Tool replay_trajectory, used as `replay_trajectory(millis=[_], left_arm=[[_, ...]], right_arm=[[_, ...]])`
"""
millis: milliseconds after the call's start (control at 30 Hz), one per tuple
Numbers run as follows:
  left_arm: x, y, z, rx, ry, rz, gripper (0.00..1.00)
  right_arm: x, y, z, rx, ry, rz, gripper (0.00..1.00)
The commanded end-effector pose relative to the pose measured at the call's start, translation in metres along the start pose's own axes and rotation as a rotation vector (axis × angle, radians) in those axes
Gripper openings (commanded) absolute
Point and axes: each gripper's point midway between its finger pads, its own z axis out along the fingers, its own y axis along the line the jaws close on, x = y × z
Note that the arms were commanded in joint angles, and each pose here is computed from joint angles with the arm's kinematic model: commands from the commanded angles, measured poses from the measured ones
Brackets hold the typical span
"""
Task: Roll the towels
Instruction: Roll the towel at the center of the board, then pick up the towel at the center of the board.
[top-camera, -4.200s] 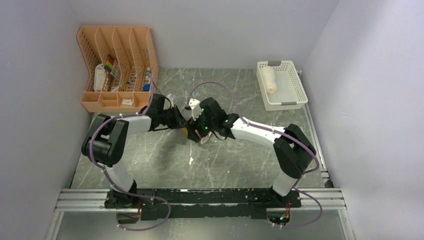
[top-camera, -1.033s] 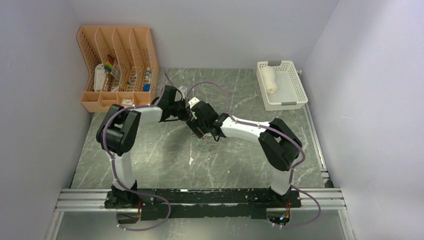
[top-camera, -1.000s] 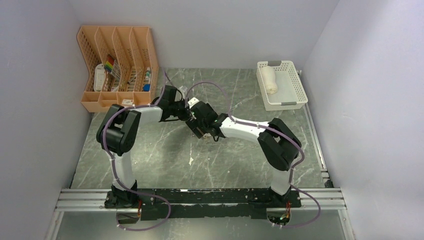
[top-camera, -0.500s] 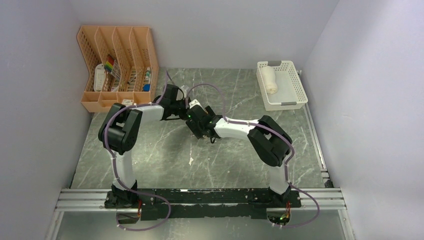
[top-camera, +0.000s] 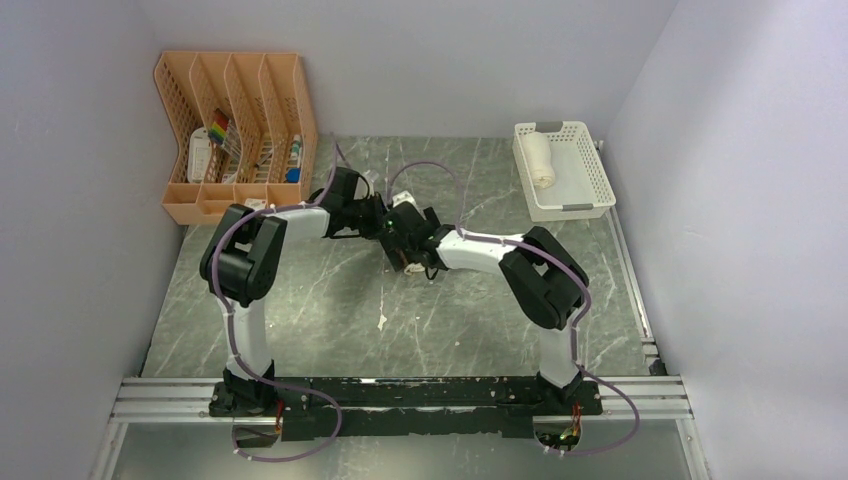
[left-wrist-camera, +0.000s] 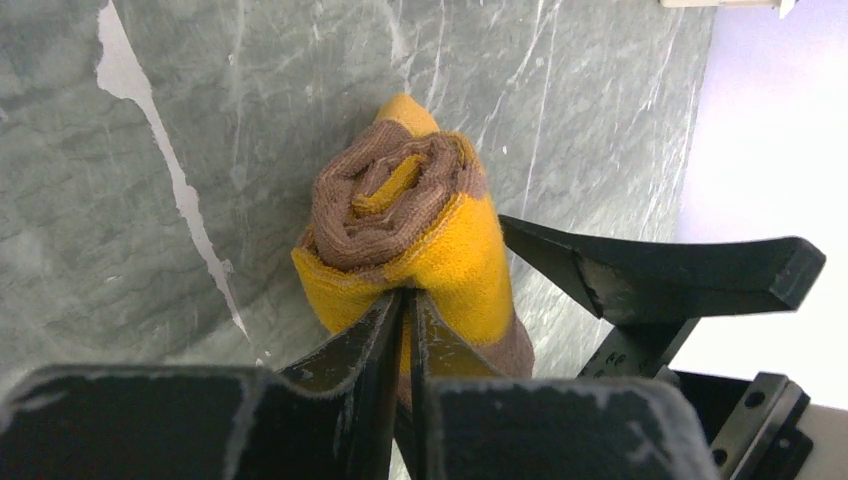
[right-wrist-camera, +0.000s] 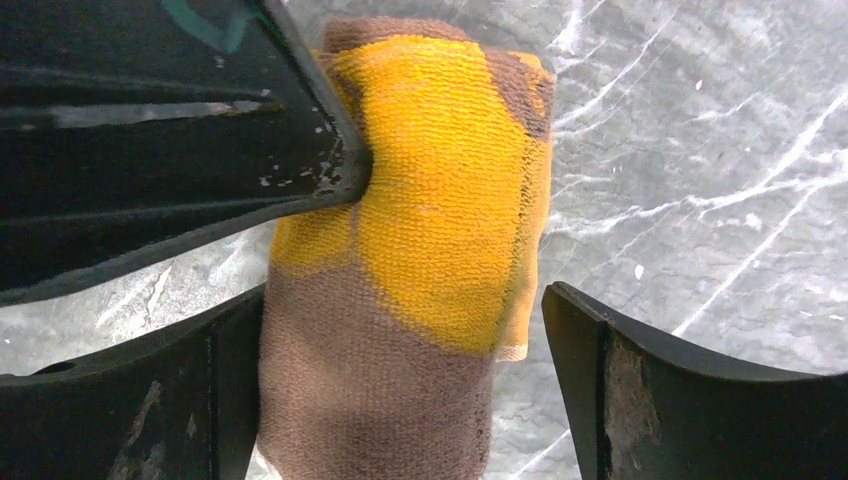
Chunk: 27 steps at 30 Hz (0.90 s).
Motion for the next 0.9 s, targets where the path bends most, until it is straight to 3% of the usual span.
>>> replay_trajectory(millis=[0,667,867], left_arm=[[0.004,0.003,0.006,-0.03,0.023,0.019,0.19],[0.004,0.006,0.008,-0.056,0.043,0.03,0.19],[0.008,0.009,0.008,-0.062,0.054,0.028,0.19]], right_arm=[[0.005,-0.002,0.002,-0.065,-0.002,0.093,1.0],[0.011,-0.016,0.007,-0.228,-0.002,0.313,1.0],[0.015,-0.011,0.008,-0.259,0.023,0.312,1.0]])
